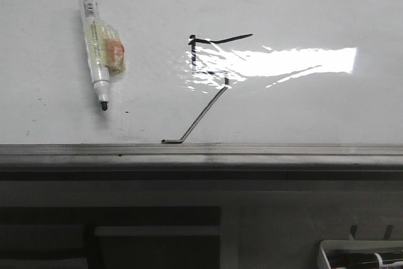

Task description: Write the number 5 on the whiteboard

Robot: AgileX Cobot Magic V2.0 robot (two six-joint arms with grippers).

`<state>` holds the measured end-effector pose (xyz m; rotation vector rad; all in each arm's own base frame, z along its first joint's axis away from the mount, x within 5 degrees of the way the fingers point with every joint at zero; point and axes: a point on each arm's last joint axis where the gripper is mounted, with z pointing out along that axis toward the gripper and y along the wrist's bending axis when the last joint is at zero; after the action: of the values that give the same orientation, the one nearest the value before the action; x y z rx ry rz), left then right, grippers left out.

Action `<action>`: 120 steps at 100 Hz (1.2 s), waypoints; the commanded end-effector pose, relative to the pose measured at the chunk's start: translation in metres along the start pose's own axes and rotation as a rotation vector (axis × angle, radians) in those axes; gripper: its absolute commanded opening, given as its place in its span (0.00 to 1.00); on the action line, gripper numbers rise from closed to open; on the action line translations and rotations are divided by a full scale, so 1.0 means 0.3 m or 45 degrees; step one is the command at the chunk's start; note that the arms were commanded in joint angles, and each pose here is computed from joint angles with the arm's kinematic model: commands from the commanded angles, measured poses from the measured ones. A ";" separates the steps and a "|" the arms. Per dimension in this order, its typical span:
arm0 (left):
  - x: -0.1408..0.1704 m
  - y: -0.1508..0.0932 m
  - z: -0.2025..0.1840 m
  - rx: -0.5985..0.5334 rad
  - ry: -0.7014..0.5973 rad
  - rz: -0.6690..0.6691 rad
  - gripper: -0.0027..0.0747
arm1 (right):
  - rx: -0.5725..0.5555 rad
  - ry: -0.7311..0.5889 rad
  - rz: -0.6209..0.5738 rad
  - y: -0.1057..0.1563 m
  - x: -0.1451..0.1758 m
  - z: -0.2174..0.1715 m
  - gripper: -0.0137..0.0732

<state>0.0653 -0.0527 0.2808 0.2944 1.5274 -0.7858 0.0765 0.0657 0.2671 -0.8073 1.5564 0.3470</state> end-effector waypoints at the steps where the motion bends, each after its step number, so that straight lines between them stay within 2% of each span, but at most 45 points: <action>1: -0.038 -0.001 0.001 -0.024 -0.073 0.009 0.01 | 0.078 -0.108 0.013 -0.024 -0.046 -0.007 0.09; 29: -0.030 0.003 -0.001 -0.030 -0.071 0.012 0.01 | 0.078 -0.108 0.013 -0.024 -0.046 -0.007 0.09; 47: 0.008 0.056 -0.019 -0.194 -0.199 0.370 0.01 | 0.078 -0.108 0.013 -0.024 -0.046 -0.007 0.09; 68: 0.109 0.116 -0.065 -0.390 -0.198 0.485 0.01 | 0.078 -0.108 0.013 -0.024 -0.046 -0.007 0.09; 73: 0.135 0.128 -0.075 -0.434 -0.178 0.480 0.01 | 0.078 -0.108 0.013 -0.024 -0.046 -0.007 0.09; 83: 0.183 0.158 -0.095 -0.551 -0.146 0.348 0.01 | 0.078 -0.108 0.013 -0.024 -0.046 -0.007 0.09; 106: 0.276 0.174 -0.142 -0.698 0.177 0.256 0.01 | 0.078 -0.108 0.013 -0.024 -0.046 -0.007 0.09; 120: 0.277 0.177 -0.144 -0.719 0.164 0.245 0.01 | 0.078 -0.108 0.013 -0.024 -0.046 -0.007 0.09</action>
<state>0.0529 -0.0102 0.1839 0.0953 1.7942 -0.1621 0.0766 0.0656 0.2673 -0.8057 1.5550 0.3464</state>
